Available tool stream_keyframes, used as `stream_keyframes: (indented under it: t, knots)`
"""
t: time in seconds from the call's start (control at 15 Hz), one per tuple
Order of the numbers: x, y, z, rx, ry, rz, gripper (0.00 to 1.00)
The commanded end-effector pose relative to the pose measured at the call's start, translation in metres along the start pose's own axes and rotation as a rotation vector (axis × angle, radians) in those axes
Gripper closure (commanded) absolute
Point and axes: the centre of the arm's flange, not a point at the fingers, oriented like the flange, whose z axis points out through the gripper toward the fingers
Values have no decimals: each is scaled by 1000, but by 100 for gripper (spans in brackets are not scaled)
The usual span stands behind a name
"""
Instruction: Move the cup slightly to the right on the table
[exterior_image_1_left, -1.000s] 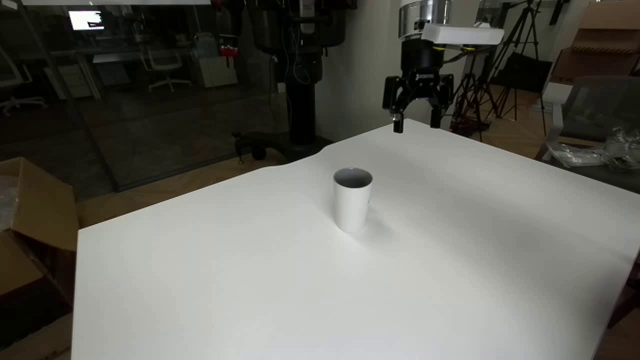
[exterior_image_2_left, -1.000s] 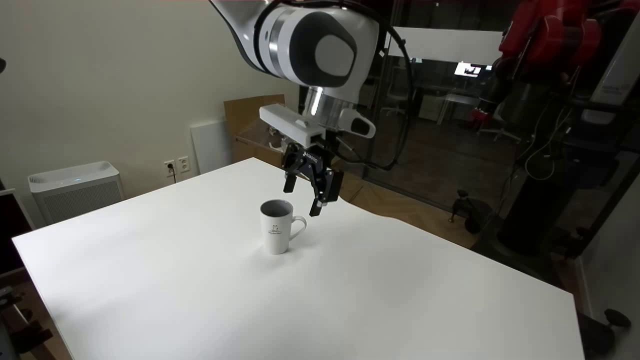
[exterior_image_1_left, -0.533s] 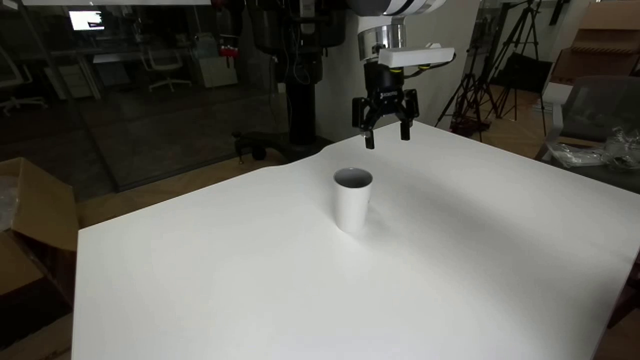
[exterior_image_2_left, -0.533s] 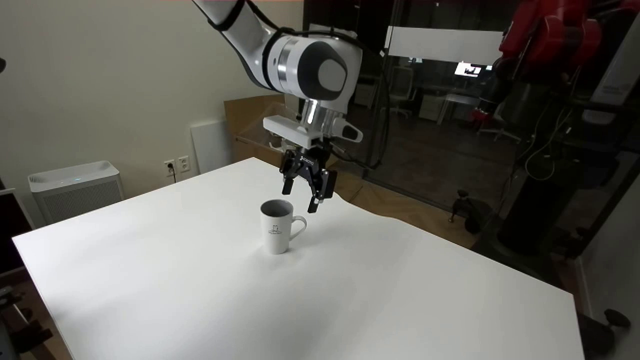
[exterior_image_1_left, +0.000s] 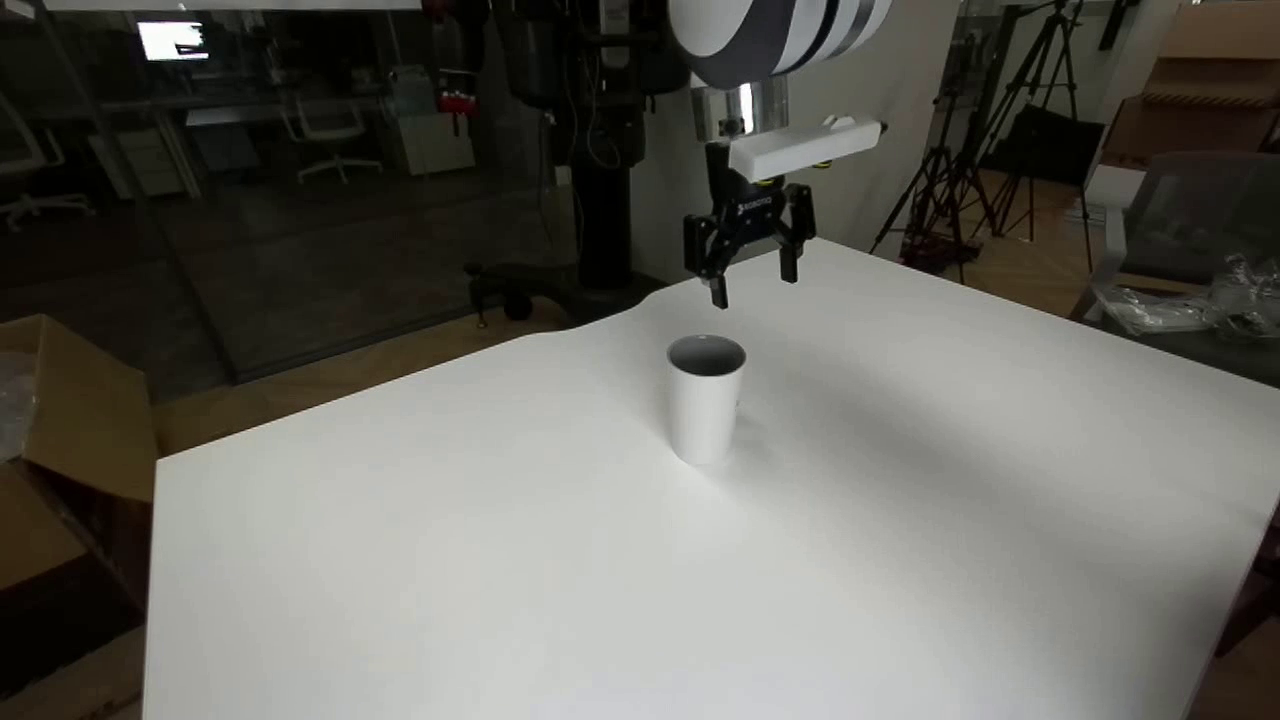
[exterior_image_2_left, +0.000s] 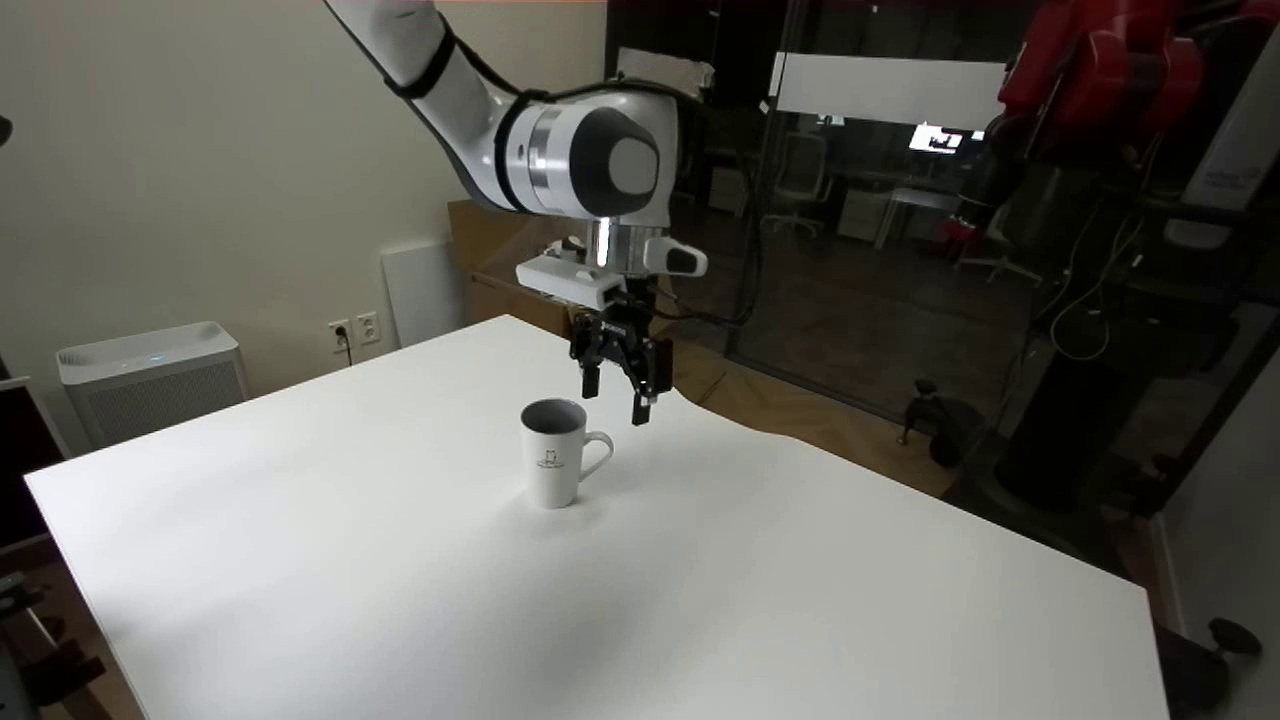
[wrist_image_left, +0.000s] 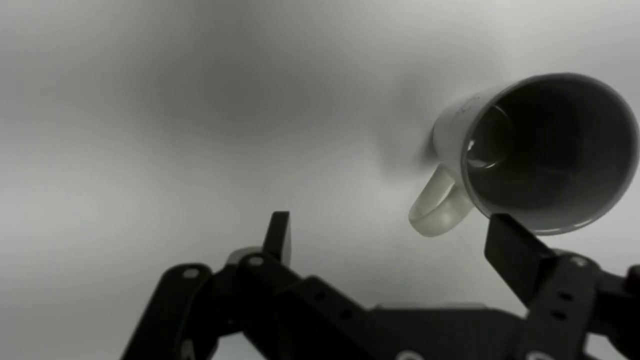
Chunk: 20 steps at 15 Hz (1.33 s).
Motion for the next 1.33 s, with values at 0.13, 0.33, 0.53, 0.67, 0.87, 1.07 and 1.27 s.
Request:
stream_keyframes:
  t: [0.13, 0.33, 0.53, 0.67, 0.87, 1.07, 1.27]
  knots:
    - [-1, -63, 11, -70, 177, 118, 0]
    - [-2, -70, 13, -33, 166, 87, 0]
    - [-3, -75, 14, -27, 175, 99, 0]
    - [-10, -80, 12, -29, 169, 84, 0]
    - [-36, -96, 15, -14, 146, 79, 0]
    - [-70, -111, 23, 1, 150, 75, 0]
    - [-81, -123, 28, -2, 183, 31, 0]
